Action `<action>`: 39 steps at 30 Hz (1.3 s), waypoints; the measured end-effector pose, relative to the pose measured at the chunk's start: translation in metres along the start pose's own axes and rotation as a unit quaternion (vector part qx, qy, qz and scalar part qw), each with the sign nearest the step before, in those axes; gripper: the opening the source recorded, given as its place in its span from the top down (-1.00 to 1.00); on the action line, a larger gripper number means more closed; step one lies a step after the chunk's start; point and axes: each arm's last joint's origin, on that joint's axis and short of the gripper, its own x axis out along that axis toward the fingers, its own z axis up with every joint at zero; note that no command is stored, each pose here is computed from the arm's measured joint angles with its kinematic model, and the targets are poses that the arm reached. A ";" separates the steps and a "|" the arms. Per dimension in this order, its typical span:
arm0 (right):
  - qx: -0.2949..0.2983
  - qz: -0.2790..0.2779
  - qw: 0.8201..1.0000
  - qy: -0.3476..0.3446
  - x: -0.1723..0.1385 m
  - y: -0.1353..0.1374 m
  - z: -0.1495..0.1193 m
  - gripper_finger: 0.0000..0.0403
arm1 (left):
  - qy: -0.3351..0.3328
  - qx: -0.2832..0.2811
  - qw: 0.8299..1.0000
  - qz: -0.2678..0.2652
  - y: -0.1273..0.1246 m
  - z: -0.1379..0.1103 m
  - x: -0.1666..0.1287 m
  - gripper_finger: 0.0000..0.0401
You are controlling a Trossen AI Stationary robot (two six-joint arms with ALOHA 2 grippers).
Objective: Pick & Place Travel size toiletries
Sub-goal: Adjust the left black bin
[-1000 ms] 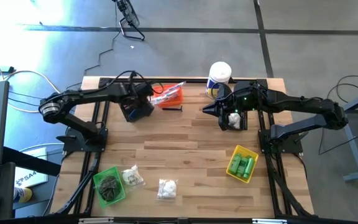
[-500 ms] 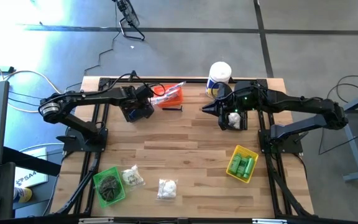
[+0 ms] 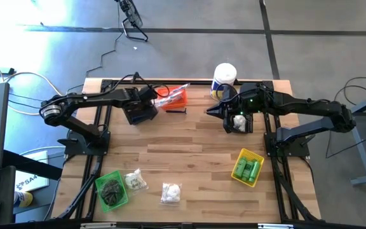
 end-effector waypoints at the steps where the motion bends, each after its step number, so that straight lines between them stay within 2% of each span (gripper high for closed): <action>1: -0.001 0.000 1.000 0.000 0.000 0.000 0.000 0.81 | -0.005 -0.008 1.000 -0.002 0.000 0.003 -0.002 0.22; 6: -0.008 0.002 1.000 -0.011 0.000 0.000 0.002 0.81 | -0.029 -0.051 0.998 -0.021 -0.001 0.019 -0.014 0.21; 11: -0.015 0.002 1.000 -0.017 0.000 0.001 0.003 0.81 | -0.044 -0.090 0.993 -0.062 -0.004 0.031 -0.024 0.21; 17: -0.015 0.006 1.000 -0.016 0.000 0.002 0.003 0.81 | -0.103 -0.073 0.984 -0.127 -0.031 0.037 -0.039 0.23; 21: -0.015 0.006 1.000 -0.011 0.000 0.002 0.002 0.81 | -0.135 -0.055 0.975 -0.166 -0.052 0.034 -0.050 0.36; 27: -0.014 0.005 1.000 -0.007 0.000 0.002 0.001 0.81 | -0.190 -0.031 0.956 -0.223 -0.075 0.034 -0.067 0.69; 32: -0.015 0.005 1.000 -0.005 0.000 0.001 0.001 0.81 | -0.202 -0.012 0.944 -0.259 -0.092 0.026 -0.078 0.95; 36: -0.020 0.004 1.000 0.005 0.000 0.001 -0.001 0.81 | -0.239 -0.021 0.930 -0.278 -0.107 0.015 -0.082 0.97; 39: -0.038 0.002 0.999 0.015 0.000 0.001 -0.003 0.81 | -0.278 -0.024 0.909 -0.310 -0.120 0.004 -0.087 0.97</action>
